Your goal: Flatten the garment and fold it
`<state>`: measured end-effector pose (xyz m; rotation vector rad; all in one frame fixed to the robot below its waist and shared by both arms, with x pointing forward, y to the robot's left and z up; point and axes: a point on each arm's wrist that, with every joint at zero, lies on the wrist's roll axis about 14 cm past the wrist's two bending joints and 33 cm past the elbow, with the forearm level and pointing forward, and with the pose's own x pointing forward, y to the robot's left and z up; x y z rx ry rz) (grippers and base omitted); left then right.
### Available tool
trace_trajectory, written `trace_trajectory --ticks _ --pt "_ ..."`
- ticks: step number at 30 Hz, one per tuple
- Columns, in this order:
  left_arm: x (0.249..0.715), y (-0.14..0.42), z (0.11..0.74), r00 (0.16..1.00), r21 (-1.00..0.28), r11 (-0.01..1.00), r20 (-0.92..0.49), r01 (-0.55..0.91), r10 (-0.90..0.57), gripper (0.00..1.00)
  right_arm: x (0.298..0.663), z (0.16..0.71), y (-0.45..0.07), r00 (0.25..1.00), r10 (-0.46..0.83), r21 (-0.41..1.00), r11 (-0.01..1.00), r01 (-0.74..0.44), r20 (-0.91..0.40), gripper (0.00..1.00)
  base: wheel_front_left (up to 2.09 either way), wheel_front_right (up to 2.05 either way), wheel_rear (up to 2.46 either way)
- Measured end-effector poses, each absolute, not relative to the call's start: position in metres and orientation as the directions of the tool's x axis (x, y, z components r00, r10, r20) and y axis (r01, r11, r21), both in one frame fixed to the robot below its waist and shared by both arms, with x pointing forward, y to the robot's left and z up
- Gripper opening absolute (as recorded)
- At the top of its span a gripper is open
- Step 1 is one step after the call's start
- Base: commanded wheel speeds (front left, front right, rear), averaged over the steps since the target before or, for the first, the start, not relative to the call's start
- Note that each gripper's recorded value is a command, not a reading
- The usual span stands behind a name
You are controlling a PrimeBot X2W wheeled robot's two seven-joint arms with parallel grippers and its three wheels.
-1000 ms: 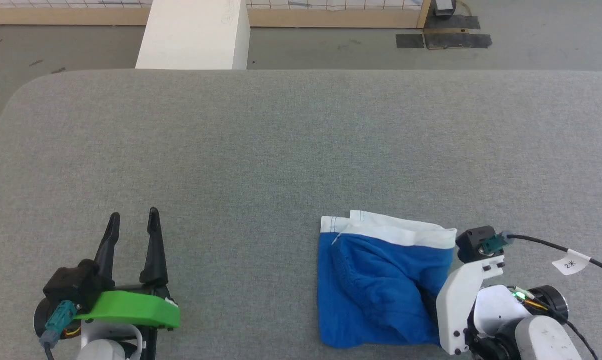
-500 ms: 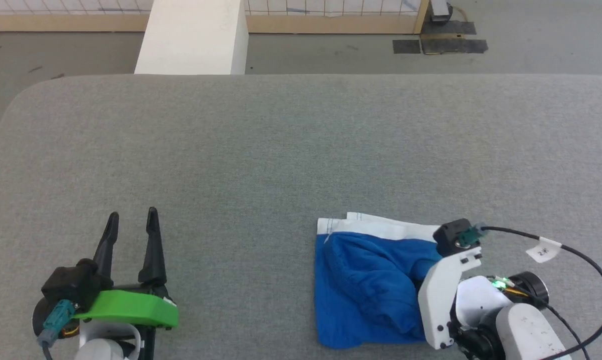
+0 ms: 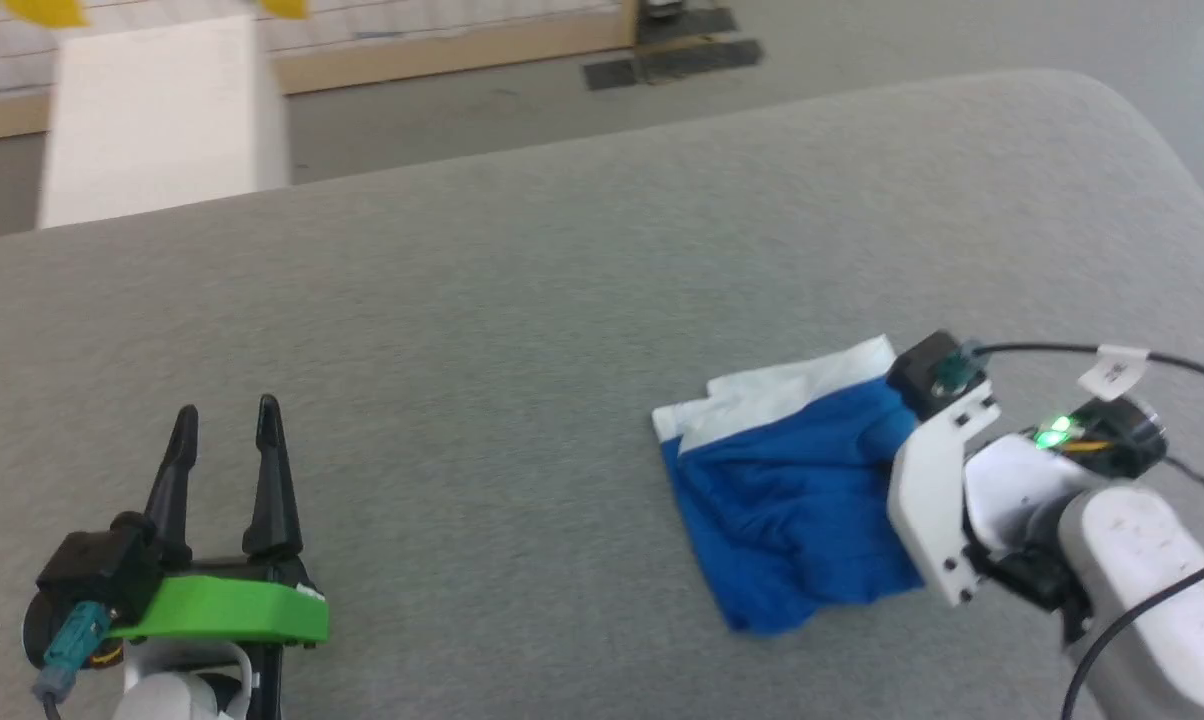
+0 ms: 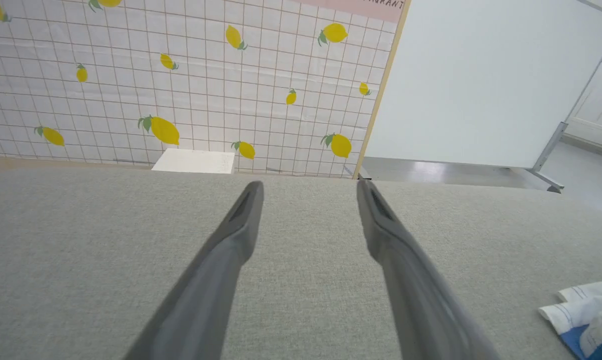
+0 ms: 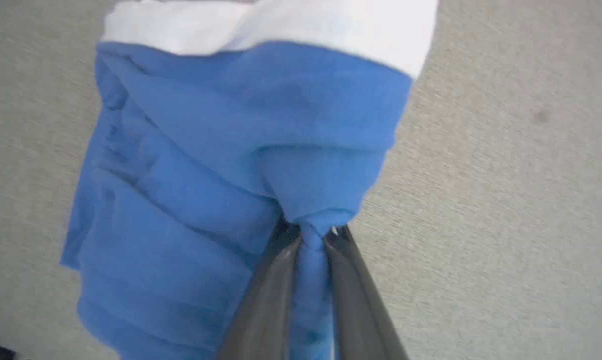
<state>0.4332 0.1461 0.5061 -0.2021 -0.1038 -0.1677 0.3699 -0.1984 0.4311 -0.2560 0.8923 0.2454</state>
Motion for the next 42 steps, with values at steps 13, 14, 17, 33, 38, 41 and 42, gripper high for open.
trace_trajectory --ticks 13,14,17,33,38,41,42 --pt "0.487 0.087 0.49 0.931 -0.169 0.917 0.109 0.362 -0.347 1.0 0.363 0.45 -0.377 0.571 -0.338 -0.4 0.916 0.019 -0.748 0.0 0.0 0.0 0.0" --pt "0.49 0.088 0.485 0.932 -0.167 0.917 0.1 0.362 -0.35 1.0 0.363 0.45 -0.389 0.559 -0.369 -0.421 0.906 0.039 -0.743 0.0 0.0 0.0 0.0" --pt "0.498 0.096 0.471 0.937 -0.159 0.923 0.069 0.35 -0.343 1.0 0.365 0.447 -0.415 0.525 -0.441 -0.465 0.88 0.093 -0.728 0.0 0.0 0.0 0.0" --pt "0.503 0.142 0.413 0.962 -0.127 0.959 -0.072 0.252 -0.263 1.0 0.411 0.418 -0.465 0.498 -0.595 -0.576 0.789 0.213 -0.631 1.0 0.0 0.0 0.0" --pt "0.499 0.142 0.415 0.962 -0.129 0.959 -0.073 0.252 -0.262 1.0 0.413 0.42 -0.465 0.52 -0.596 -0.546 0.794 0.267 -0.612 1.0 0.0 0.0 0.0" --pt "0.496 0.14 0.421 0.964 -0.136 0.959 -0.06 0.251 -0.26 1.0 0.422 0.439 -0.463 0.59 -0.584 -0.505 0.803 0.317 -0.558 1.0 0.0 0.0 0.0" --pt "0.495 0.141 0.424 0.966 -0.135 0.96 -0.052 0.245 -0.253 1.0 0.428 0.448 -0.46 0.621 -0.575 -0.503 0.806 0.314 -0.533 1.0 0.0 0.0 0.0"
